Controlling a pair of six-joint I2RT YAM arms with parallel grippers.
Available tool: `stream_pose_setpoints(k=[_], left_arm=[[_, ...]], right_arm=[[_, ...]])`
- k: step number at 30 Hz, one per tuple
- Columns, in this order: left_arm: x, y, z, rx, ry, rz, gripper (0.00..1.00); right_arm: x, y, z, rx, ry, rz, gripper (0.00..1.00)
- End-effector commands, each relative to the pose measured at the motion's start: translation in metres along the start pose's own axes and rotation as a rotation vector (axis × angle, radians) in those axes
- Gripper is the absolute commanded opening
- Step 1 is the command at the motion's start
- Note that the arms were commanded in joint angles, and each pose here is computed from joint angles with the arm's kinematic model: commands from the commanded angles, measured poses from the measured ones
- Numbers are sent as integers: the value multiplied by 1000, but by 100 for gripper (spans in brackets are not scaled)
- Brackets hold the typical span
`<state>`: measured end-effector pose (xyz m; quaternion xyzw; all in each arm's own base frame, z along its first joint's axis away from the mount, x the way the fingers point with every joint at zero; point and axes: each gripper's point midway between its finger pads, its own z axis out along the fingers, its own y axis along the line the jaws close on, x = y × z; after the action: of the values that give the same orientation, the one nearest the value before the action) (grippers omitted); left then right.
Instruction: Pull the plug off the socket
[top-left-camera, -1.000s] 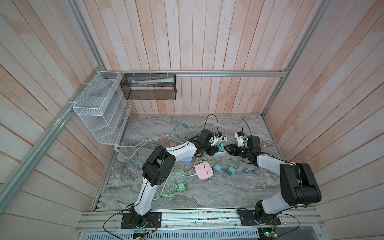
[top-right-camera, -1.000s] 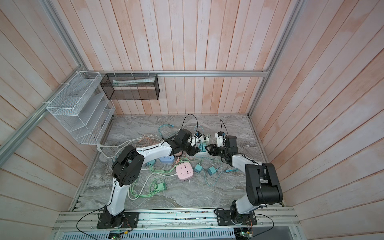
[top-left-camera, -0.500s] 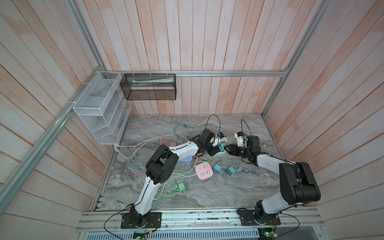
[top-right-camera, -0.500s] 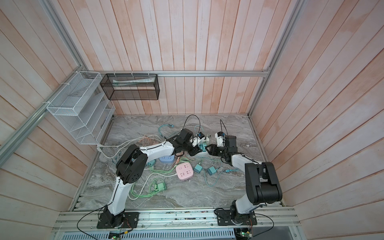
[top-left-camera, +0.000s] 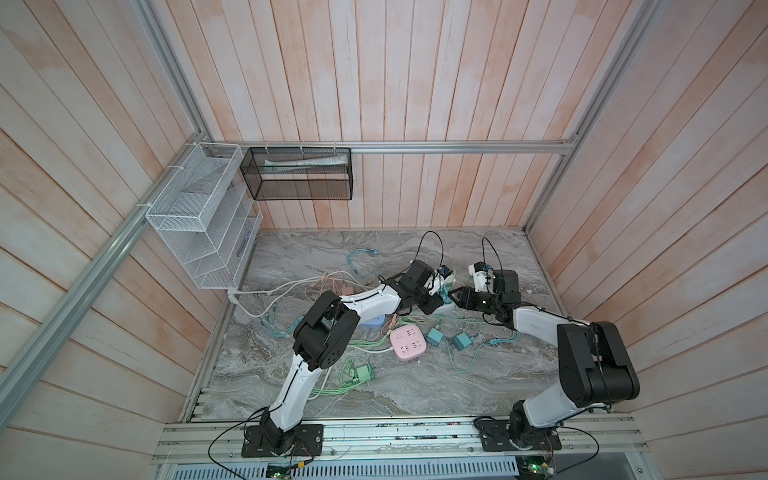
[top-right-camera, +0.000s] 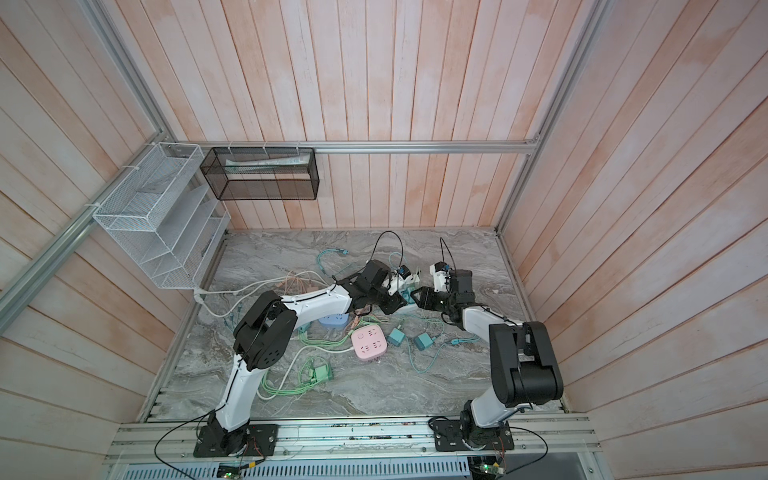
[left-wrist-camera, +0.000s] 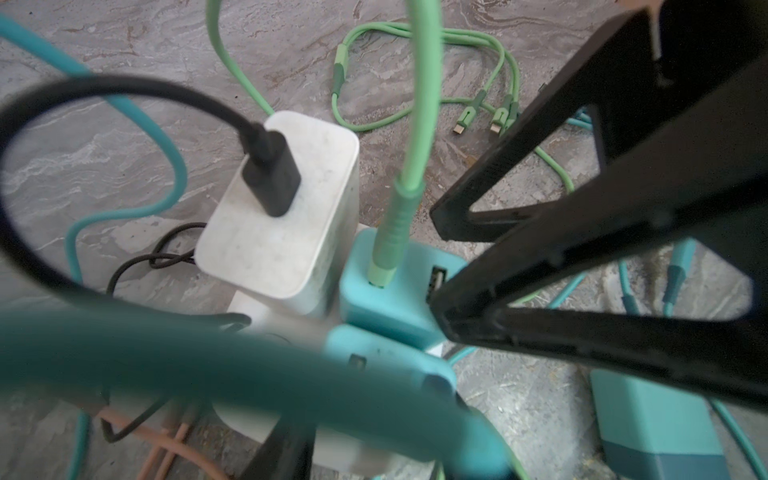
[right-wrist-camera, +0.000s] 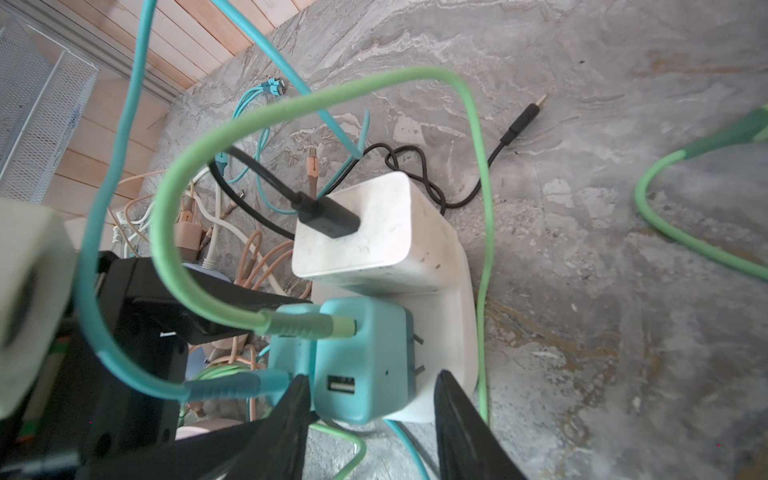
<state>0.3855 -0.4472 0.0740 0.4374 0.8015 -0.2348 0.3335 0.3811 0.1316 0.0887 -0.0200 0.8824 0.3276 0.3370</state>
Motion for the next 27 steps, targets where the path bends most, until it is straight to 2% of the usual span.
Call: stream_pose_setpoints(k=[1, 7, 27], left_arm=[[-5, -1, 1, -24, -9, 2, 54], [-8, 5, 0, -33, -20, 33, 58], [2, 4, 8, 33, -18, 161, 57]], right_arm=[[-1, -7, 0, 23, 3, 10, 45], [-2, -7, 0, 22, 2, 3, 39], [5, -14, 6, 34, 36, 22, 39]])
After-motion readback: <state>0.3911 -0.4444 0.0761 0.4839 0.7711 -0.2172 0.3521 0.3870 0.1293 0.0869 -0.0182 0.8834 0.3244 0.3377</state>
